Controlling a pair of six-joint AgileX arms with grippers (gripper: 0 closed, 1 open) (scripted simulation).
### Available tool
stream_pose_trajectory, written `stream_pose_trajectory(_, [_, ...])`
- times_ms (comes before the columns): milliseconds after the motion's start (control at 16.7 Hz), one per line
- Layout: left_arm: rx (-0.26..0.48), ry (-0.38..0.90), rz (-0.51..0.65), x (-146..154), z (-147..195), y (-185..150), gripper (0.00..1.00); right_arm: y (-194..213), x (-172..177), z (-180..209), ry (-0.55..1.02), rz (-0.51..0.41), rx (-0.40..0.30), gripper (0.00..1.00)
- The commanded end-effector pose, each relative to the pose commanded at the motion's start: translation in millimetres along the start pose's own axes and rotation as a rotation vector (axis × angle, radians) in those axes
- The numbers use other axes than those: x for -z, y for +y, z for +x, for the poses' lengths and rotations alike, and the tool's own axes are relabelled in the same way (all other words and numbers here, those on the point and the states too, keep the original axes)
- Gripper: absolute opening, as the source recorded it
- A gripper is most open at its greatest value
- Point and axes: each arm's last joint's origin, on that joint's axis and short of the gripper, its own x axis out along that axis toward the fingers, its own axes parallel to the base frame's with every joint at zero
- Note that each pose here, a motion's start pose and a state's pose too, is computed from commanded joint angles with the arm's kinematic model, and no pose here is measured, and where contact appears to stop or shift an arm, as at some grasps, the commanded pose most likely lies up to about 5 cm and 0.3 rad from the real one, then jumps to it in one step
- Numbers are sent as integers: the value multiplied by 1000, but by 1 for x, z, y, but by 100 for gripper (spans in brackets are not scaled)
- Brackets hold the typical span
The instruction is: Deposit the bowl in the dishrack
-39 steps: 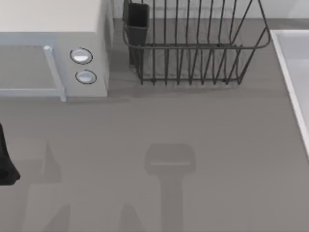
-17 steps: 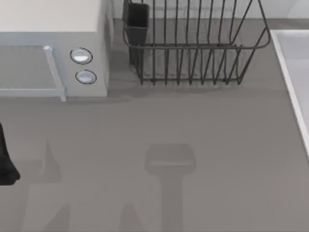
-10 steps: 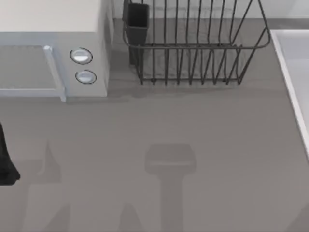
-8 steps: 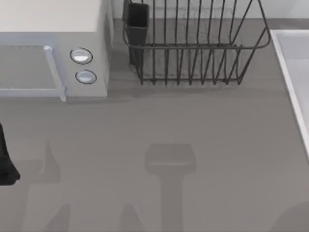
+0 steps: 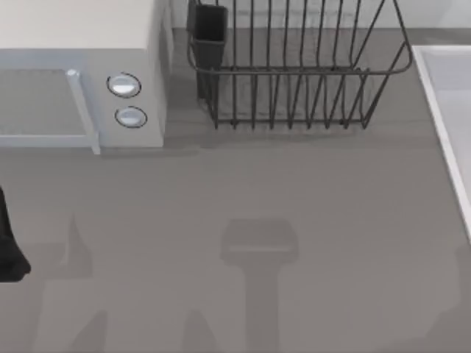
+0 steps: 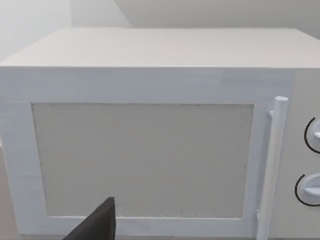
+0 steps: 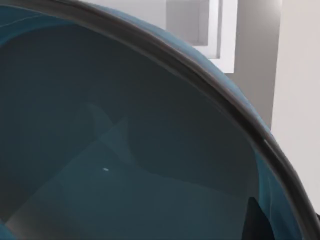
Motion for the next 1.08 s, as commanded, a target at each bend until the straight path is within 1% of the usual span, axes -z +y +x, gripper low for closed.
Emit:
stream_pose_trajectory(120, [0, 0, 0, 0, 0, 0, 100, 0, -1, 2, 2, -1, -2, 0])
stream_pose_trajectory(240, [0, 0, 0, 0, 0, 0, 100, 7, -9, 1, -9, -20, 34, 0])
stream_pose_trajectory(300, [0, 0, 0, 0, 0, 0, 100, 13, -16, 1, -19, -39, 67, 0])
stream_pose_trajectory(420, [0, 0, 0, 0, 0, 0, 100, 35, -36, 0, -55, -90, 156, 0])
stream_pose_trajectory(540, [0, 0, 0, 0, 0, 0, 100, 70, -61, -1, -114, -155, 259, 0])
stream_pose_trajectory(720, [0, 0, 0, 0, 0, 0, 100, 146, -96, -2, -269, -257, 409, 0])
stream_pose_trajectory(840, [0, 0, 0, 0, 0, 0, 100, 212, -109, -6, -426, -313, 480, 0])
stream_pose_trajectory(960, [0, 0, 0, 0, 0, 0, 100, 283, -107, -14, -622, -344, 507, 0])
stream_pose_trajectory(1020, [0, 0, 0, 0, 0, 0, 100, 318, -100, -20, -730, -346, 501, 0])
stream_pose_trajectory(1080, [0, 0, 0, 0, 0, 0, 100, 351, -88, -28, -839, -338, 481, 0])
